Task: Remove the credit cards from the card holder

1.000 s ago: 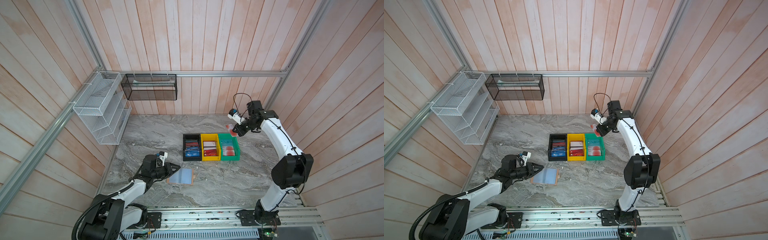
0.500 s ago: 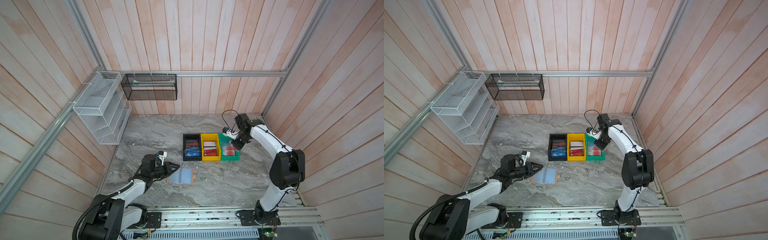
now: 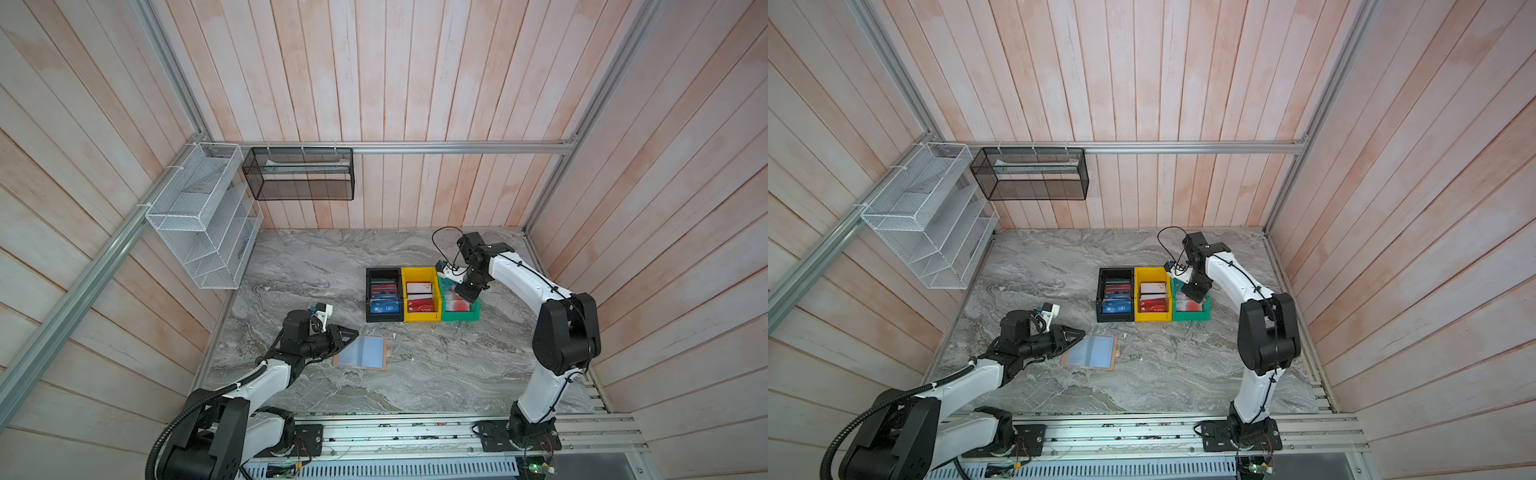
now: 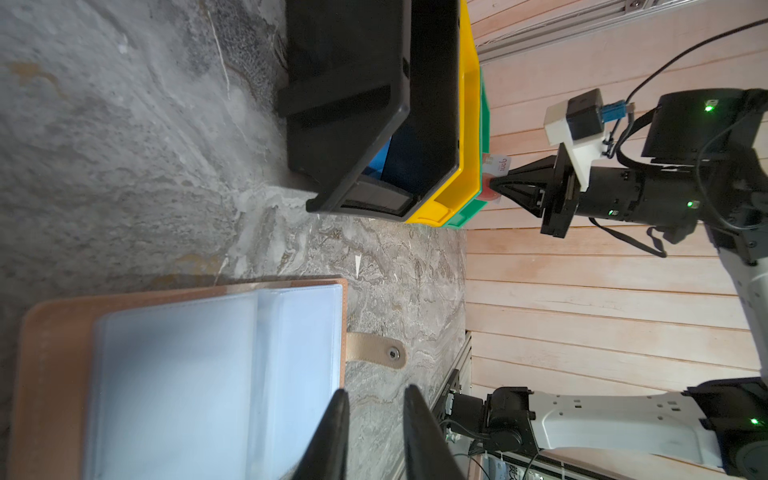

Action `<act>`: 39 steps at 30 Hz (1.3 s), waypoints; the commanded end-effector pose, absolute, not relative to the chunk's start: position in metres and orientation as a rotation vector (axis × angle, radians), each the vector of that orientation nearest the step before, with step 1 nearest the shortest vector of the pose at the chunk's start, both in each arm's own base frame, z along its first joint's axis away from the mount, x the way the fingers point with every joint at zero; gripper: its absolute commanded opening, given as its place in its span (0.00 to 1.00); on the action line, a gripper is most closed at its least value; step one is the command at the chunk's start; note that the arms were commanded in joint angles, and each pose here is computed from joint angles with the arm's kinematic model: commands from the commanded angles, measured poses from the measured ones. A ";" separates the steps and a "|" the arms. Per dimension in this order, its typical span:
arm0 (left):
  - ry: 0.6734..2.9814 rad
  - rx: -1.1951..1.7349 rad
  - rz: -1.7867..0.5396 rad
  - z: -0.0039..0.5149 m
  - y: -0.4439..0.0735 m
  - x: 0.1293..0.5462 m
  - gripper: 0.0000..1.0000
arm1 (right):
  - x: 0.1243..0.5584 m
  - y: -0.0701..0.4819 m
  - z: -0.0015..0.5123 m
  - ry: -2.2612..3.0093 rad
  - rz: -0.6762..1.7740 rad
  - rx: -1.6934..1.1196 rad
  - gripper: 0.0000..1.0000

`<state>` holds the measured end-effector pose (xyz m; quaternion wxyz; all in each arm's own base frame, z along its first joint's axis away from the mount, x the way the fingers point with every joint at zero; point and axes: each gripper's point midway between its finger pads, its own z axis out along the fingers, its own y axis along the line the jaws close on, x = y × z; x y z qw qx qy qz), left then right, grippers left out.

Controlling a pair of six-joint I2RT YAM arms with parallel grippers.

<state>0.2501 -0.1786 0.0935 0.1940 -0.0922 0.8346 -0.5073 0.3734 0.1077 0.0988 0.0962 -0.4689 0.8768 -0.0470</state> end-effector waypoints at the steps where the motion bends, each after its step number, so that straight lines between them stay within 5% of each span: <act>1: 2.323 -0.226 -1.422 0.093 -0.177 0.248 0.26 | 0.368 0.105 0.085 2.607 -0.164 -1.434 0.00; 39: 2.338 -0.255 -1.396 0.087 -0.172 0.247 0.26 | 0.349 0.110 0.072 2.519 -0.223 -1.567 0.06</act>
